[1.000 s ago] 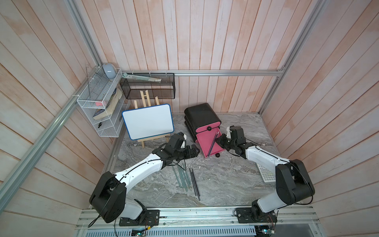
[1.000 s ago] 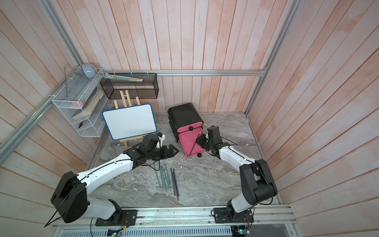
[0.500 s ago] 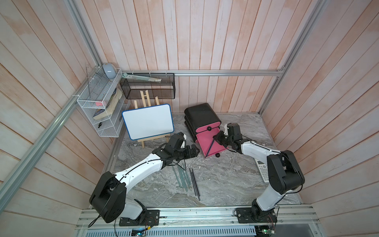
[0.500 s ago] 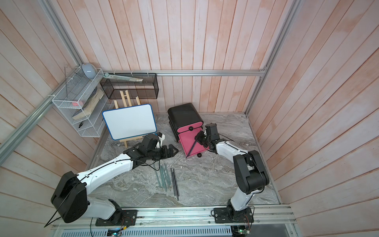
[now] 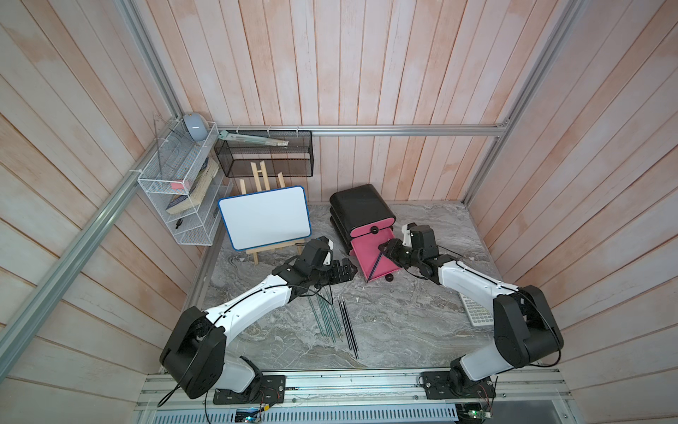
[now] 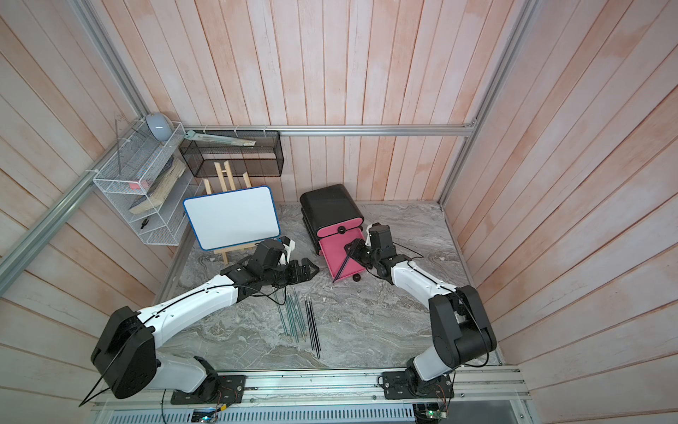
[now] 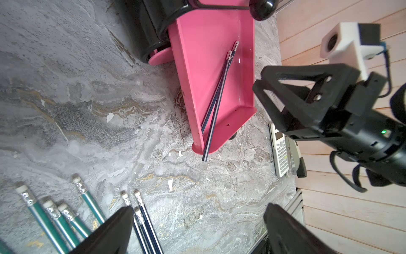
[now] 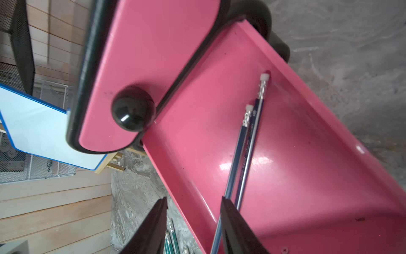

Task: Please place the pencils in the drawer according to their color
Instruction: Place the pencil in the drawer.

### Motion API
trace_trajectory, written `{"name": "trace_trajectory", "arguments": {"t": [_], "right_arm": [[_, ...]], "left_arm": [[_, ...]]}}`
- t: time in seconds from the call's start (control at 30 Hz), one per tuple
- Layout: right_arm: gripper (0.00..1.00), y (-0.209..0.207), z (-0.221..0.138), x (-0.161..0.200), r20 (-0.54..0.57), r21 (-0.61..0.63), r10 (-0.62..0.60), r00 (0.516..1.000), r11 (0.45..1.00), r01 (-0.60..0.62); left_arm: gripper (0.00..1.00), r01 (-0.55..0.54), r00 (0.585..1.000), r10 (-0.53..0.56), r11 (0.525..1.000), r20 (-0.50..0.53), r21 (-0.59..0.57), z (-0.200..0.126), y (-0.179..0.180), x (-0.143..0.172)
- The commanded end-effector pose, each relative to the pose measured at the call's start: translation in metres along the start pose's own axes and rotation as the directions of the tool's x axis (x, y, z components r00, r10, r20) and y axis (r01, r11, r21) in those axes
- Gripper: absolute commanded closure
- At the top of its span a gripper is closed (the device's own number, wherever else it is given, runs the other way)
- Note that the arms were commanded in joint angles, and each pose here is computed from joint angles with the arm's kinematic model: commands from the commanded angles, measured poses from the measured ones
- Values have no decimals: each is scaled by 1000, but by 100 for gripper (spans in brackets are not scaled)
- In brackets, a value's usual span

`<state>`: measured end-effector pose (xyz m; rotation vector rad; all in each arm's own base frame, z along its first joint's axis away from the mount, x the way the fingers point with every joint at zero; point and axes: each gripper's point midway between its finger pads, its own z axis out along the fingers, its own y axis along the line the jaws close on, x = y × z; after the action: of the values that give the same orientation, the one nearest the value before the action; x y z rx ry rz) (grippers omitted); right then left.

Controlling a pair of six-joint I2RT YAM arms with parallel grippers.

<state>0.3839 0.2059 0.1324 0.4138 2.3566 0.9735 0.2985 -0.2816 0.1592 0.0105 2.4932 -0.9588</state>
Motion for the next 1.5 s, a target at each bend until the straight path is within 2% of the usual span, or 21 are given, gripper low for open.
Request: {"name": "trace_trajectory", "arguments": {"t": [0.0, 0.57, 0.7, 0.87, 1.37, 1.4, 1.47], "right_arm": [[55, -8, 5, 19, -44, 15, 11, 999, 1000, -10], [62, -9, 38, 40, -118, 34, 10, 993, 999, -6], [75, -9, 43, 37, -117, 36, 8, 993, 999, -4], [100, -4, 46, 28, -106, 38, -2, 994, 999, 6], [100, -21, 53, 3, -79, 96, -17, 997, 995, 25], [98, -21, 53, 2, -79, 94, -20, 997, 995, 27], [82, -21, 52, 1, -78, 95, -26, 997, 995, 33]], "left_arm": [[0, -18, 1000, 18, 1000, 18, 12, -2, -8, -6], [0, -21, 999, 21, 1000, 25, 6, -3, -7, -6], [0, -21, 1000, 20, 1000, 23, 6, -3, -6, -6], [0, -22, 999, 21, 1000, 25, 6, -3, -7, -7], [0, -25, 999, 25, 1000, 25, 4, -4, -7, -7], [0, -25, 999, 25, 1000, 26, 5, -5, -8, -7], [0, -25, 999, 25, 1000, 22, 2, -4, -7, -6]]}}
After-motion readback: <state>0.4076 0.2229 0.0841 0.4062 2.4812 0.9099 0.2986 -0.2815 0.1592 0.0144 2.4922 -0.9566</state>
